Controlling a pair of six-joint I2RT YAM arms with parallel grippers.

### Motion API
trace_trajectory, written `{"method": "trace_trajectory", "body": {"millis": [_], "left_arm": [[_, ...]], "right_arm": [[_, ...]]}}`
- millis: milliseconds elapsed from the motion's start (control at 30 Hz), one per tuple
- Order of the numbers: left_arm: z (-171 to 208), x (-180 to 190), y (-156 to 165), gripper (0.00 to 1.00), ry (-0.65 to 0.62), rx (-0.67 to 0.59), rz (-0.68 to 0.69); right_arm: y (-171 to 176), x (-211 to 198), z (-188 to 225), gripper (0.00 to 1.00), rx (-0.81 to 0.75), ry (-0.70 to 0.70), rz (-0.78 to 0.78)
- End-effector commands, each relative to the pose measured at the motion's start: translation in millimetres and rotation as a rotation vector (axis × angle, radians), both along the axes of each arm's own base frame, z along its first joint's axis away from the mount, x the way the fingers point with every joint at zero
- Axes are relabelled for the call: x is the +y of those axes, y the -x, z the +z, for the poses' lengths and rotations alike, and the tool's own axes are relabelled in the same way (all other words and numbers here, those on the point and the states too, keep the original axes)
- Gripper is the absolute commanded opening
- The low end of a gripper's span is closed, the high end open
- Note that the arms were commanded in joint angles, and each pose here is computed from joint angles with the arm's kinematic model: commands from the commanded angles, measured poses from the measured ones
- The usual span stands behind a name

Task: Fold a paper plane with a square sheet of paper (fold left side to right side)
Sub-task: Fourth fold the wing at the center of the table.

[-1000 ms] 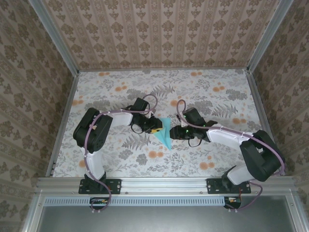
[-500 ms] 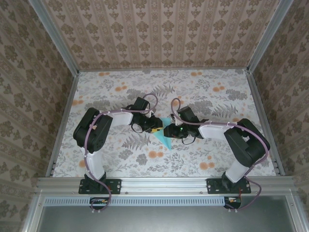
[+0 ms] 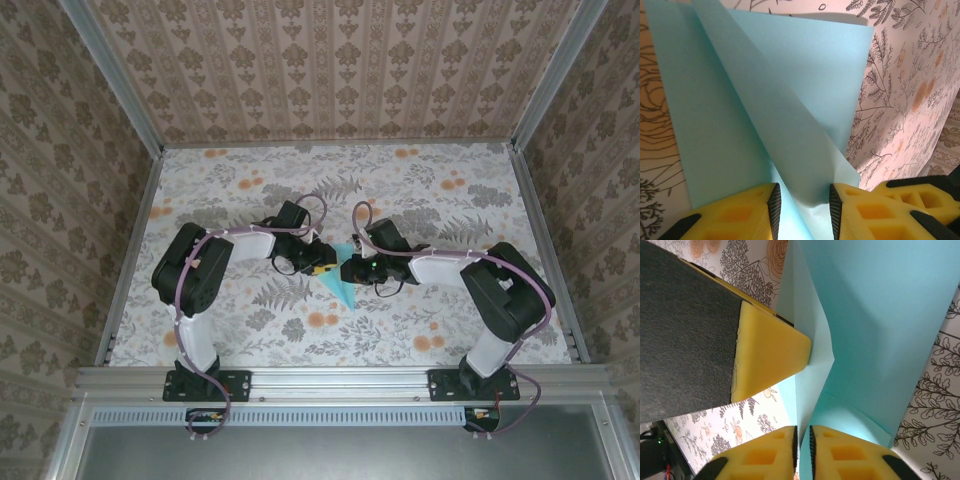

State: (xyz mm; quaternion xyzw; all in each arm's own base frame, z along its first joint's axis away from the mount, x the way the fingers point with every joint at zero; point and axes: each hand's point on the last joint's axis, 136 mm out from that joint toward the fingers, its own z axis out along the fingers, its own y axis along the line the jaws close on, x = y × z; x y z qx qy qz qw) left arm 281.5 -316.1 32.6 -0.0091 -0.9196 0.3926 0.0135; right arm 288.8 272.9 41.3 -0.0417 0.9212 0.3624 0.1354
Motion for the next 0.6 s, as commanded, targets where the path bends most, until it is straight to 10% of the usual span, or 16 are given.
{"method": "trace_trajectory", "body": {"millis": [0,567], "left_arm": [[3,-4,-2,0.34,-0.003,-0.004,-0.002],[2,-3,-1,0.34,-0.004,-0.002,-0.002]], "right_arm": [[-5,3,1,0.22,0.004,-0.002,-0.004],[-4,-5,-6,0.1,0.015,0.048,-0.011]]}}
